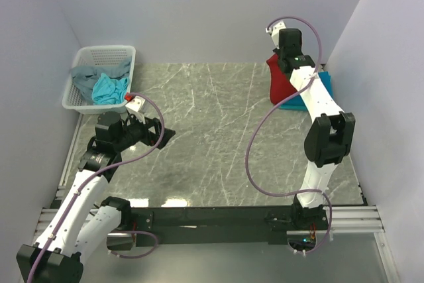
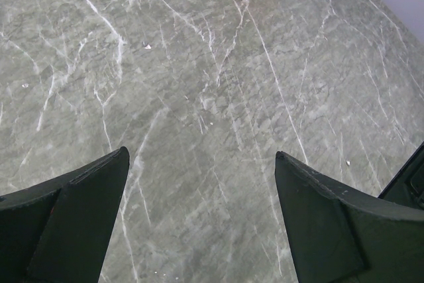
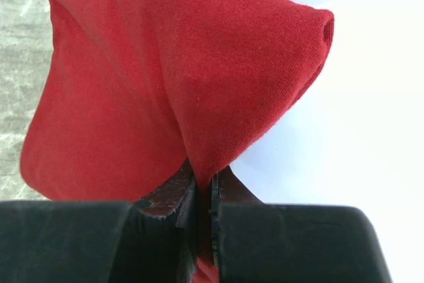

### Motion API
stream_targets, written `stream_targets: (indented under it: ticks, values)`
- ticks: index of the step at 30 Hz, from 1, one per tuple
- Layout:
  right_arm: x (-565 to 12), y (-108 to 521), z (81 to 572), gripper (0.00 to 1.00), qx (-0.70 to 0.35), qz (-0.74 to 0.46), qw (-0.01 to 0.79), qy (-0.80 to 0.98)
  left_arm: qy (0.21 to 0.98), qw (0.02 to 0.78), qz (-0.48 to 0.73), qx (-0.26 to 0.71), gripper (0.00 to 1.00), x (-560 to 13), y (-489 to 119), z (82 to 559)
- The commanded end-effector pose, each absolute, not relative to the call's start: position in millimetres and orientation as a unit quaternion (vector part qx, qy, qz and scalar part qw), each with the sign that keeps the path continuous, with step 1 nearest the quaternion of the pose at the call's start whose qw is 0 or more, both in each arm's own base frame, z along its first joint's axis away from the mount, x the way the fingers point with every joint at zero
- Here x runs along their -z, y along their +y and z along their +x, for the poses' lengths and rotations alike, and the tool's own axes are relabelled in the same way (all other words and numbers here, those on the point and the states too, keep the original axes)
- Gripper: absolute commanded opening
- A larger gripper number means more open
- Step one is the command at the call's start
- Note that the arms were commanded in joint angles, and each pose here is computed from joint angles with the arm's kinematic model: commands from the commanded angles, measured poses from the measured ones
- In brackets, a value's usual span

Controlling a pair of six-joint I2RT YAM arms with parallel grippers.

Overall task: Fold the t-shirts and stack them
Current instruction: Neatly place the folded tshirt to the corner

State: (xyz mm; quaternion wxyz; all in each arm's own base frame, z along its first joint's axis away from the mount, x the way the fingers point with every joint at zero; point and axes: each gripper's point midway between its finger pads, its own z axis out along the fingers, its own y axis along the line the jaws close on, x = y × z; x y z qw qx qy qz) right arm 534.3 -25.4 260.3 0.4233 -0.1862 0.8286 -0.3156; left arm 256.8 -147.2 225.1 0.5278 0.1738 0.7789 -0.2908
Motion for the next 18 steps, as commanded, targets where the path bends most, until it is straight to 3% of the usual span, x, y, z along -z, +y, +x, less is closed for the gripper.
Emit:
stream_targets:
  ticks: [1,18]
  values:
    - [-344,-30,525,0.00,0.326,-0.142,0.504,0.787,0.761,0.547,0.185,0.295,0.96,-236,-150,258]
    - [-363,-34,512,0.00,0.333,-0.139,0.514,0.778,0.762,0.545,0.186,0.296,0.97,-235,-150,257]
